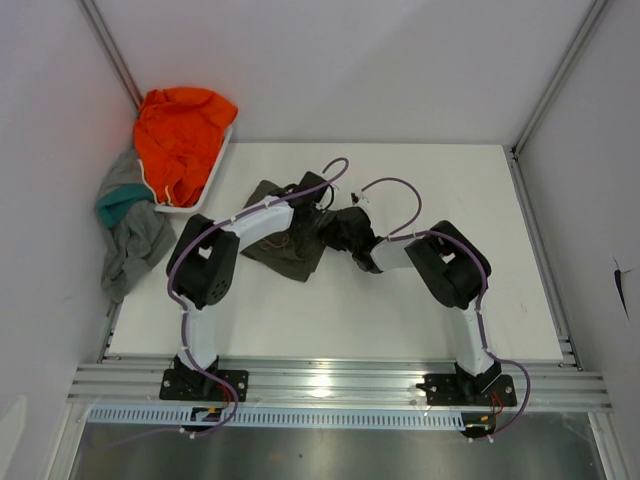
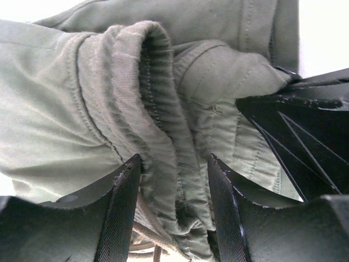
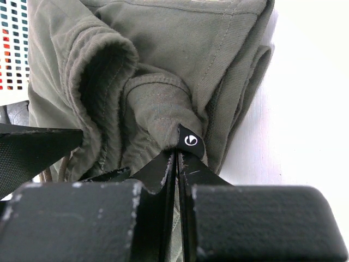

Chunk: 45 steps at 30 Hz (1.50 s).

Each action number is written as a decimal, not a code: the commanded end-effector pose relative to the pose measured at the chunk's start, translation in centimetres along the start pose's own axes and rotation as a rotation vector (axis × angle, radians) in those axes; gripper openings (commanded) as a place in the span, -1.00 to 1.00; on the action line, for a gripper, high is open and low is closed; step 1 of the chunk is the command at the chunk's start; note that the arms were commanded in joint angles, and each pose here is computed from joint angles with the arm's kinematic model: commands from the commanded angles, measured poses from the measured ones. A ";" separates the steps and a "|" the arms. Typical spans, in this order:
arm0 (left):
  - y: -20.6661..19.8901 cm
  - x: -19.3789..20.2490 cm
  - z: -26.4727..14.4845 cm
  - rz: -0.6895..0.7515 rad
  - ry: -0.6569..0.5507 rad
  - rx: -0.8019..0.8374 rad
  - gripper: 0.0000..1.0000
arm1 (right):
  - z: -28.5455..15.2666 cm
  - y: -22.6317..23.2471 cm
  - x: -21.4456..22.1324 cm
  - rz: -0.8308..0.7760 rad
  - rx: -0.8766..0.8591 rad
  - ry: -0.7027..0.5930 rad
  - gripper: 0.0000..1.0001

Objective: Fold and stack the shorts

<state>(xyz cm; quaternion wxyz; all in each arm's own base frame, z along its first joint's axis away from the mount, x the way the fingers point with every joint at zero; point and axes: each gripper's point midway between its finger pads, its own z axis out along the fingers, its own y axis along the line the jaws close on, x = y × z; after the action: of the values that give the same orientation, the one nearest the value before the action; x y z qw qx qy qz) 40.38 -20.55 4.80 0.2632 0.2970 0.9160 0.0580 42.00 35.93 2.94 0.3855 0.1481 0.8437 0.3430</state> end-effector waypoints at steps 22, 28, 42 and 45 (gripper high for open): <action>2.3 0.0 -1.3 0.048 -0.043 -0.209 -0.99 | 0.6 -2.5 0.6 0.009 0.055 0.012 -0.95; 2.2 -1.4 -4.1 0.050 -0.162 -0.225 -0.99 | 0.8 -2.1 -0.3 0.011 0.042 0.013 -0.95; 0.5 -3.1 -8.6 0.074 -0.340 -0.223 -0.99 | 2.0 -0.9 -0.8 0.045 -0.024 0.053 -0.95; -0.2 -3.5 -8.7 0.072 -0.353 -0.193 -0.99 | 2.0 -0.8 -0.4 0.049 -0.038 0.073 -0.95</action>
<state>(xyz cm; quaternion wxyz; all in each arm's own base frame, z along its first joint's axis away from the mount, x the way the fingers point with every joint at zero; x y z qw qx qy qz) 37.32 -20.77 10.94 0.4005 0.3190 0.8502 0.1221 43.84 35.87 2.97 0.3637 0.1500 0.8391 0.3758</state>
